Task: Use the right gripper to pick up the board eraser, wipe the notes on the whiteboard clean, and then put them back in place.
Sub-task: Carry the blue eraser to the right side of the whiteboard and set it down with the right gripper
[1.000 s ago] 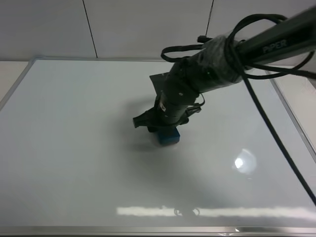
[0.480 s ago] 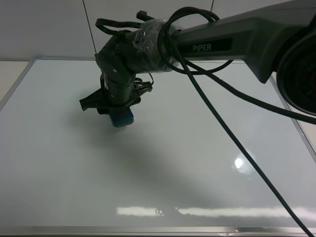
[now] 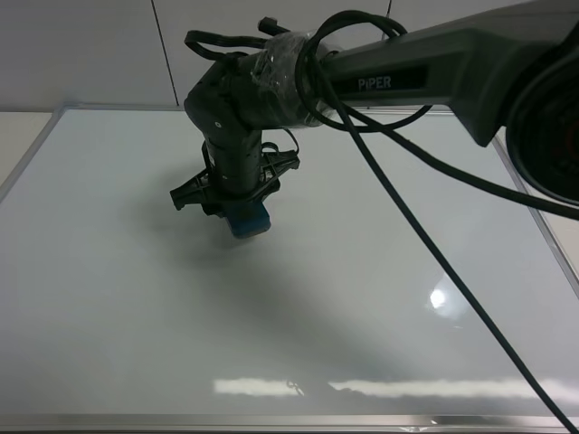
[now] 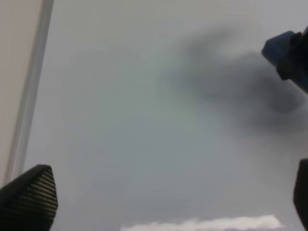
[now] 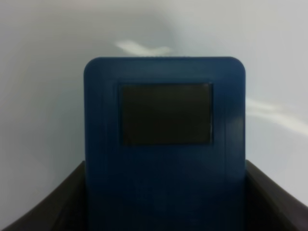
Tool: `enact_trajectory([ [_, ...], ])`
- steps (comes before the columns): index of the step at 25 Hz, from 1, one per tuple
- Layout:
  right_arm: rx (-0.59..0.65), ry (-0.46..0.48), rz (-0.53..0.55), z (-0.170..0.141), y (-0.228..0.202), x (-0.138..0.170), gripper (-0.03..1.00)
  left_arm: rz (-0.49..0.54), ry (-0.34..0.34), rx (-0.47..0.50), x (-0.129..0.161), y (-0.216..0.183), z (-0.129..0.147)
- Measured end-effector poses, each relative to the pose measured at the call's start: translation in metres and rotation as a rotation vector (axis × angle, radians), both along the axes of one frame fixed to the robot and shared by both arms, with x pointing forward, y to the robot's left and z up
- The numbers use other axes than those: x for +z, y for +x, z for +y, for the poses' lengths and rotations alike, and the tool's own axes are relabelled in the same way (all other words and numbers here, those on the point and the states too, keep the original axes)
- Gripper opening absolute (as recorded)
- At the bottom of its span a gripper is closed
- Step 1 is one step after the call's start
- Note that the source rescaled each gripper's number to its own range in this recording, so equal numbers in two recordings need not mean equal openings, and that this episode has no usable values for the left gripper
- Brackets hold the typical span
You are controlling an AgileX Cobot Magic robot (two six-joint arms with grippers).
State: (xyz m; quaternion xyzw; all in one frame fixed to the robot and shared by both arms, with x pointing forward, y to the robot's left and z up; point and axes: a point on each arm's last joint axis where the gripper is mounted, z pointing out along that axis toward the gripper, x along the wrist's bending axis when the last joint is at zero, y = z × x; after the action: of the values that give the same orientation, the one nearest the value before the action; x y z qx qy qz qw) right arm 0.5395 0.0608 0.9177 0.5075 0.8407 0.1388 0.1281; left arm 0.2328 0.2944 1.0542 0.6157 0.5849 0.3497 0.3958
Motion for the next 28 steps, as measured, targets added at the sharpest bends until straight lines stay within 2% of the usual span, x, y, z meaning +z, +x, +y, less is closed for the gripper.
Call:
enact_trajectory([
  [4, 0.0, -0.024, 0.006, -0.009, 0.004, -0.001, 0.0, 0.0, 0.0, 0.0, 0.0, 0.0, 0.0],
  [8, -0.04, -0.014, 0.019, -0.035, 0.003, -0.004, 0.0, 0.0, 0.0, 0.0, 0.0, 0.0, 0.0],
  [20, -0.26, 0.041, 0.057, -0.169, -0.023, -0.002, 0.0, 0.0, 0.0, 0.0, 0.0, 0.0, 0.0],
  [24, -0.356, 0.083, 0.034, -0.217, -0.037, 0.009, 0.0, 0.0, 0.0, 0.0, 0.0, 0.0, 0.0],
  [28, -0.447, 0.078, 0.009, -0.261, -0.052, 0.018, 0.0, 0.0, 0.0, 0.0, 0.0, 0.0, 0.0],
])
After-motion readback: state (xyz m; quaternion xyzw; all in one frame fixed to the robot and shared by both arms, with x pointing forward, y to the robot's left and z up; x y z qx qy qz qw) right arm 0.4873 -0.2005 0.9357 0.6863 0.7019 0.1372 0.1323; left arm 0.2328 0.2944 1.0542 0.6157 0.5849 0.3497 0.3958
